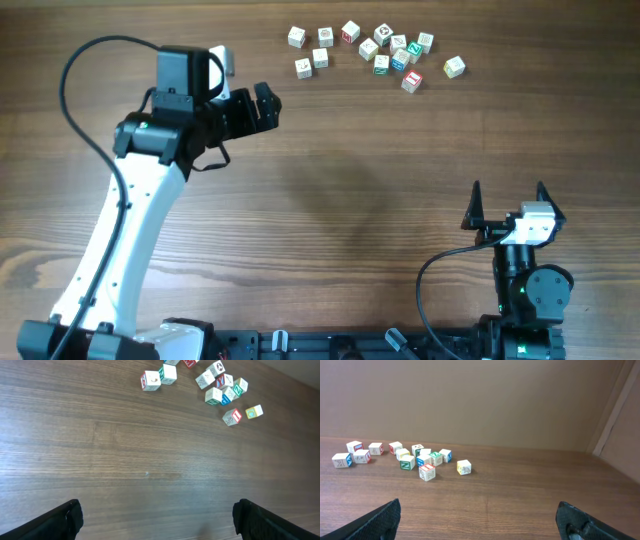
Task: Form a tower
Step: 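Raise the left arm and reach toward the block cluster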
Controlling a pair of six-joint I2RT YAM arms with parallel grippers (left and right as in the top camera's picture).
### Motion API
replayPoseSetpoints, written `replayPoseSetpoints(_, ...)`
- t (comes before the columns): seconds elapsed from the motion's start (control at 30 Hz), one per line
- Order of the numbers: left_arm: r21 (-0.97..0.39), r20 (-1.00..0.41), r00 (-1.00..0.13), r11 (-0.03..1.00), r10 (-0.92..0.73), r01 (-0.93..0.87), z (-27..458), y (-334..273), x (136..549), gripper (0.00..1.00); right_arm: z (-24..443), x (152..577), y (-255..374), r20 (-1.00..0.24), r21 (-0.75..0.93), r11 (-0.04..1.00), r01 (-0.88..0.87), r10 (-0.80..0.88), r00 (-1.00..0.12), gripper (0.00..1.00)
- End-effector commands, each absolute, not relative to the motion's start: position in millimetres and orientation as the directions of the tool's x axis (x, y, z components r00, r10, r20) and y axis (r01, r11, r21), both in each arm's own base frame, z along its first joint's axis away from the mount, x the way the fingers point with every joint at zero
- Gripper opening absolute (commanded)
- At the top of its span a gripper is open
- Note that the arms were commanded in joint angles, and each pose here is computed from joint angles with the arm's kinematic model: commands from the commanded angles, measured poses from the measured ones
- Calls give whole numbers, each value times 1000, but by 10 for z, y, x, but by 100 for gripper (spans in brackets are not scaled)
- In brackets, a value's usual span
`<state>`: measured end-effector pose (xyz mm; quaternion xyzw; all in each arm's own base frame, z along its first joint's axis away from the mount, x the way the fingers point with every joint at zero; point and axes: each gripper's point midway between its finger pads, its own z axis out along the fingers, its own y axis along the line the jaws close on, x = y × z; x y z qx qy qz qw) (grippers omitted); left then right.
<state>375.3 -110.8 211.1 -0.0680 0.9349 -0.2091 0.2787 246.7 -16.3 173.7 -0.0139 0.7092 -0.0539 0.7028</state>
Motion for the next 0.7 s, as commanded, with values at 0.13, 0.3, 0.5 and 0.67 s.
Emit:
replayPoseSetpoints(0.13, -370, -530, -823, 929, -206, 5, 2007, -1258, 3950, 100, 1754, 2464, -145, -994, -105, 993, 45, -105, -3, 100)
replayPoseSetpoints(0.3, -347, -535, -824, 938, -186, 14, 1749, -1387, 4167, 100, 1754, 2464, -145, -994, -105, 993, 45, -105, -3, 100)
replayPoseSetpoints(0.5, -363, -648, -740, 927, -179, 93, 1640, -1709, 4663, 100, 1754, 2464, -145, -994, -105, 993, 45, -105, -3, 99)
replayPoseSetpoints(0.67, -218, -682, -723, 975, -113, 54, 1446, -1801, 5186, 100, 1754, 2464, -145, -995, -105, 994, 45, -105, -3, 100)
